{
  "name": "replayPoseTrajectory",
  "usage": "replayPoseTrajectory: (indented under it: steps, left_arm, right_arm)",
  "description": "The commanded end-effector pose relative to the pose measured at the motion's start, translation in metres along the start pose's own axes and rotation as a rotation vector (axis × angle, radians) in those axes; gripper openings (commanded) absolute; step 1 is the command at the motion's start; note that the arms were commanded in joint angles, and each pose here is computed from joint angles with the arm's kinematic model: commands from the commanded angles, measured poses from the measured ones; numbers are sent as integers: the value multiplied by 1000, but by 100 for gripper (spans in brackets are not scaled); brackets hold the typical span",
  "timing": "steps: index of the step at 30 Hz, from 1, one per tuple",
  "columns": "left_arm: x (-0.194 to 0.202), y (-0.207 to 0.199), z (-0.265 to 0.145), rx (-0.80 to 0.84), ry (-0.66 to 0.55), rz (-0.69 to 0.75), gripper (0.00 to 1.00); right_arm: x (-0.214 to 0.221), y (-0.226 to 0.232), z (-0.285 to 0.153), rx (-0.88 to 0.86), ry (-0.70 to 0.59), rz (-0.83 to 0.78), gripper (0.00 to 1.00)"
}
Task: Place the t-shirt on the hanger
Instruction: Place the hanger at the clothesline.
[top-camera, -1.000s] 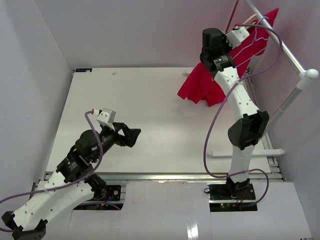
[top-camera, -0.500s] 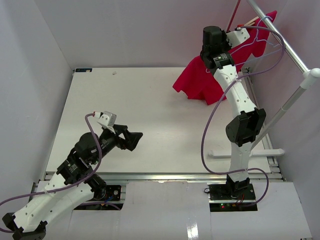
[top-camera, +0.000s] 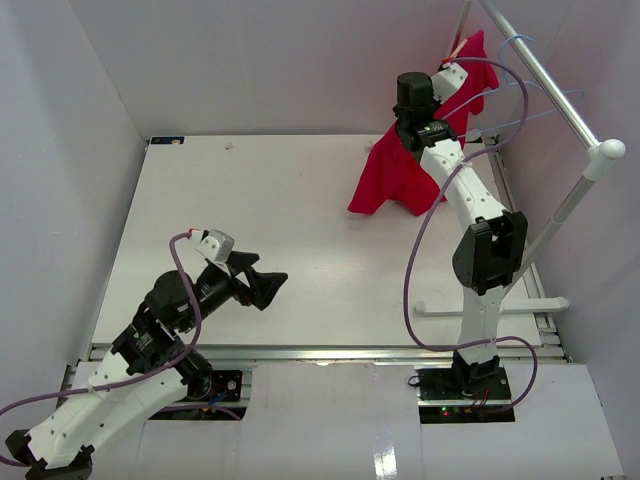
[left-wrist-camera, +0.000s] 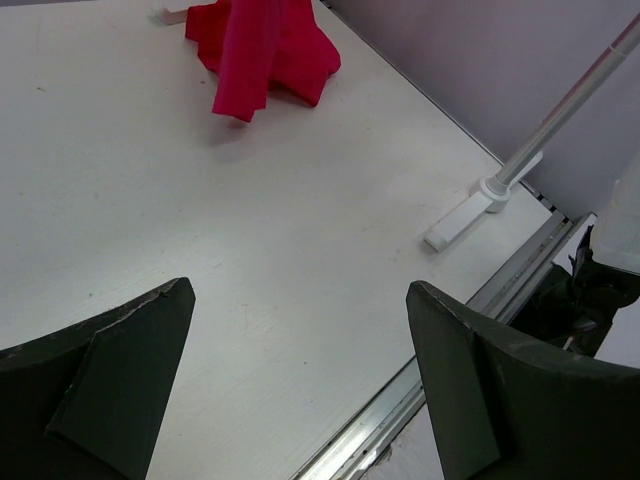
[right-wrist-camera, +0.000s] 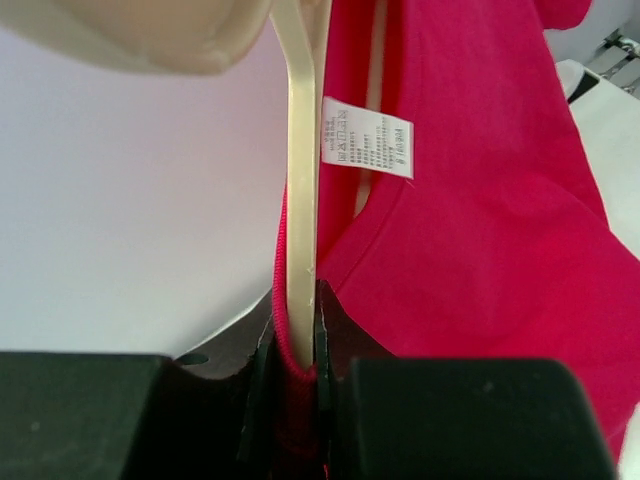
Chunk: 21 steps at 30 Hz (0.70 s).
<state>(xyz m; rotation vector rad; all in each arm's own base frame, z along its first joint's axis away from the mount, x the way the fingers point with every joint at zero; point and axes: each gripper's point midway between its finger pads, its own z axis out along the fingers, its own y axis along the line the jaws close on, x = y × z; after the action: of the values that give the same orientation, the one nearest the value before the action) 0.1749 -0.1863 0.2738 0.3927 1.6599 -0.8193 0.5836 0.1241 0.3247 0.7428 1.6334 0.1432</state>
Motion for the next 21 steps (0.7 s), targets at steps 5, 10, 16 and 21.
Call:
replayPoseTrajectory:
  steps: [5, 10, 16, 21]
  left_arm:
    - [-33, 24, 0, -163, -94, 22, 98]
    - [-43, 38, 2, -258, -106, 2, 98]
    - [-43, 64, 0, -431, -78, -21, 98]
    - [-32, 74, -5, -489, -49, -28, 98]
  right_arm:
    - [-13, 76, -97, -333, 32, -153, 8]
    - [28, 79, -156, -459, 183, -194, 8]
    - [77, 72, -236, -610, 343, -280, 8]
    - [99, 48, -269, -677, 398, -295, 8]
